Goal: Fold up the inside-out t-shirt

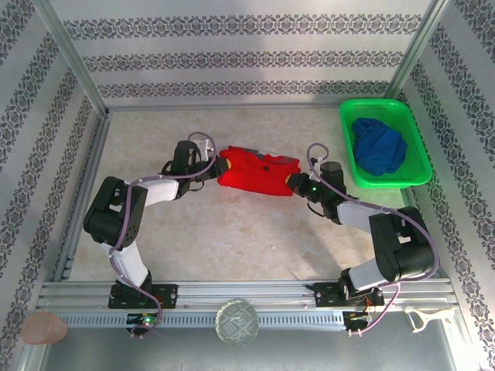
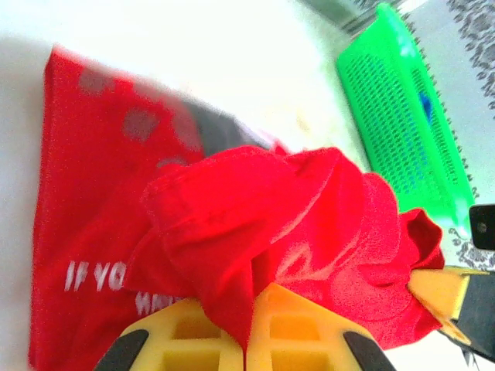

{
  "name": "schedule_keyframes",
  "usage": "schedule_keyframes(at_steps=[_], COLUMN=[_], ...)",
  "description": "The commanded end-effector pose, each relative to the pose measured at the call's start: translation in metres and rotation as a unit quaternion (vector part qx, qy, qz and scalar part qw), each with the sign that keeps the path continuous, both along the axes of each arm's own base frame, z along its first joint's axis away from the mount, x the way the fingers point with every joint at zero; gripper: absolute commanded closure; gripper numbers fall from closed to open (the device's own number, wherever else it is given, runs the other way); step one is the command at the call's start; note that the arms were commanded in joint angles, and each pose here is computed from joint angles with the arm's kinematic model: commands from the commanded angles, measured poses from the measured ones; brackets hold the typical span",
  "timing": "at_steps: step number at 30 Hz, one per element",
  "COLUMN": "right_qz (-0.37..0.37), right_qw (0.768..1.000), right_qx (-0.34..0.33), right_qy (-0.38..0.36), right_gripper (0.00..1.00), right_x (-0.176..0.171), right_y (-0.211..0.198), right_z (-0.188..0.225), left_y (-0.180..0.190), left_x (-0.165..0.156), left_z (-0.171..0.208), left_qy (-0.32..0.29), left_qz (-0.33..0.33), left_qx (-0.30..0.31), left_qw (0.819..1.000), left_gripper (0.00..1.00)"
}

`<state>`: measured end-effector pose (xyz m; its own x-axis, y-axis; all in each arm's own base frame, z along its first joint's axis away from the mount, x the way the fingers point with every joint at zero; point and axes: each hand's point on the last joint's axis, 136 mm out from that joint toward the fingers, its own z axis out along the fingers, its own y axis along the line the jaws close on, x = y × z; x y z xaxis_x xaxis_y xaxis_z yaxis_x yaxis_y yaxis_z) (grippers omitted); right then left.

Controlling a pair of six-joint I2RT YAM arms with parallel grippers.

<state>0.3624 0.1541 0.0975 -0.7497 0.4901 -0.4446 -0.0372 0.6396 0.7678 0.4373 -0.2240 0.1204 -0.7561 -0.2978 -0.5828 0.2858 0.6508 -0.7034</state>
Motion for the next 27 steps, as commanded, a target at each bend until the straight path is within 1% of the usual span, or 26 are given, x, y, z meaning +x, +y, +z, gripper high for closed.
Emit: schedule_keyframes(at_steps=[1,4,10,13,14,15,16,18,20,23,25,27], right_qz=[-0.043,-0.072,-0.083,-0.085,-0.085,-0.081,-0.08,-0.08,-0.083,-0.068,-0.053,-0.044], right_qw=[0.998,0.997,0.994,0.993,0.993,0.994,0.995,0.995,0.996,0.997,0.998,0.999], right_qx=[-0.026,-0.028,-0.016,-0.007,-0.005,-0.005,-0.007,-0.015,-0.019,-0.021,-0.021,-0.016], right_qy=[-0.035,-0.005,0.071,0.085,0.082,0.076,0.067,0.049,0.034,0.024,0.027,0.023], right_gripper=[1.0,1.0,1.0,0.82,0.69,0.6,0.56,0.52,0.49,0.49,0.49,0.48], right_x=[0.036,0.056,0.084,0.091,0.092,0.091,0.09,0.083,0.074,0.057,0.043,0.027], right_y=[-0.017,-0.028,-0.029,-0.031,-0.033,-0.034,-0.036,-0.042,-0.048,-0.047,-0.044,-0.041], right_z=[0.012,-0.005,-0.052,-0.062,-0.058,-0.052,-0.044,-0.024,-0.005,0.017,0.024,0.031], left_y=[0.0,-0.007,-0.013,-0.014,-0.014,-0.012,-0.01,-0.004,0.004,0.015,0.017,0.016], left_x=[0.033,0.055,0.084,0.096,0.099,0.102,0.104,0.108,0.109,0.103,0.095,0.084], left_z=[0.003,-0.014,-0.06,-0.068,-0.066,-0.063,-0.058,-0.037,-0.012,0.023,0.044,0.051], left_qy=[-0.04,-0.022,0.018,0.027,0.027,0.025,0.023,0.005,-0.013,-0.031,-0.038,-0.026], left_qz=[0.004,-0.007,-0.006,-0.001,0.0,0.005,0.009,0.02,0.03,0.044,0.039,0.028], left_qx=[0.04,0.056,0.075,0.081,0.08,0.08,0.079,0.073,0.065,0.06,0.063,0.062], left_qw=[0.998,0.998,0.997,0.996,0.996,0.997,0.997,0.997,0.997,0.997,0.997,0.997], left_gripper=[1.0,1.0,1.0,1.0,0.95,0.81,0.7,0.56,0.43,0.31,0.28,0.26])
